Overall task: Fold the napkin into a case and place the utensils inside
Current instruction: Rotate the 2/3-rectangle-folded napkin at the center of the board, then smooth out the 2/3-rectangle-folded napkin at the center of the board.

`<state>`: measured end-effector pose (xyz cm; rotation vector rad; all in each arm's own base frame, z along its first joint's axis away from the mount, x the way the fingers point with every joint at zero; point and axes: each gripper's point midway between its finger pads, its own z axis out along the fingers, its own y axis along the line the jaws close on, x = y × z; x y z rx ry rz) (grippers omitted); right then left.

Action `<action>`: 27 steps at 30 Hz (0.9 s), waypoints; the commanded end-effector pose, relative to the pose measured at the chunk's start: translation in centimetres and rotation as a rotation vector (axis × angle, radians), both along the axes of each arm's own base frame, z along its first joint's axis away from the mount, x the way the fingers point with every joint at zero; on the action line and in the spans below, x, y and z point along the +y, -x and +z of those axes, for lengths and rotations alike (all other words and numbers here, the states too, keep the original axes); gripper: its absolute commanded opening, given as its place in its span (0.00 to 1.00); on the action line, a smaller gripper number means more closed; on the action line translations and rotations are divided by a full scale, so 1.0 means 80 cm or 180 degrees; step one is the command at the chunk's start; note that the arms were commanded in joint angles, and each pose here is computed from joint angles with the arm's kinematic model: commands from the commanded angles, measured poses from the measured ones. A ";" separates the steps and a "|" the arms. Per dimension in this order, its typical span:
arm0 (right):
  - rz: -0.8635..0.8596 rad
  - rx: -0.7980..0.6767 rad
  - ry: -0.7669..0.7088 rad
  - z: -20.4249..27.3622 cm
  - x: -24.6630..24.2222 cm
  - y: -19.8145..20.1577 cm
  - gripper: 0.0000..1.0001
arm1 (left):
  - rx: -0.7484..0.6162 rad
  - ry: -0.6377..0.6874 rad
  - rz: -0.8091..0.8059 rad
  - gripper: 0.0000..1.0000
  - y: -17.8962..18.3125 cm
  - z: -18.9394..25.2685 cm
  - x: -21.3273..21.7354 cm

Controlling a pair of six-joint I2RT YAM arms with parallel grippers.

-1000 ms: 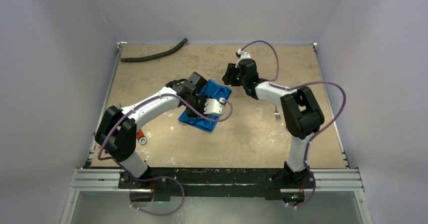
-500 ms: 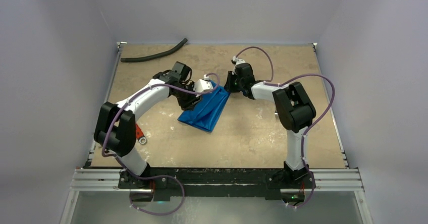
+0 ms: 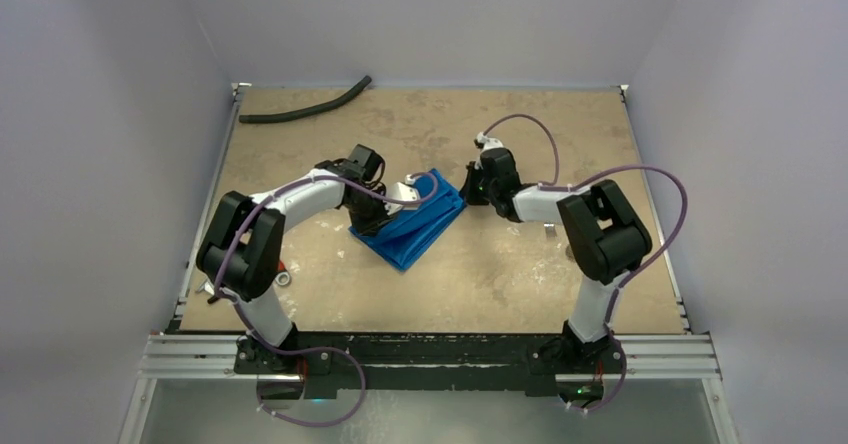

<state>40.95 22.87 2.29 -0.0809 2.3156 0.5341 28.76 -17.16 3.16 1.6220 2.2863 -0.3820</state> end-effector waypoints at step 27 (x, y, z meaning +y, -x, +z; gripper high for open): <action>-0.0307 -0.0428 -0.0503 0.105 0.036 0.108 0.21 | -0.0363 -0.0002 -0.0427 0.48 0.007 0.063 0.007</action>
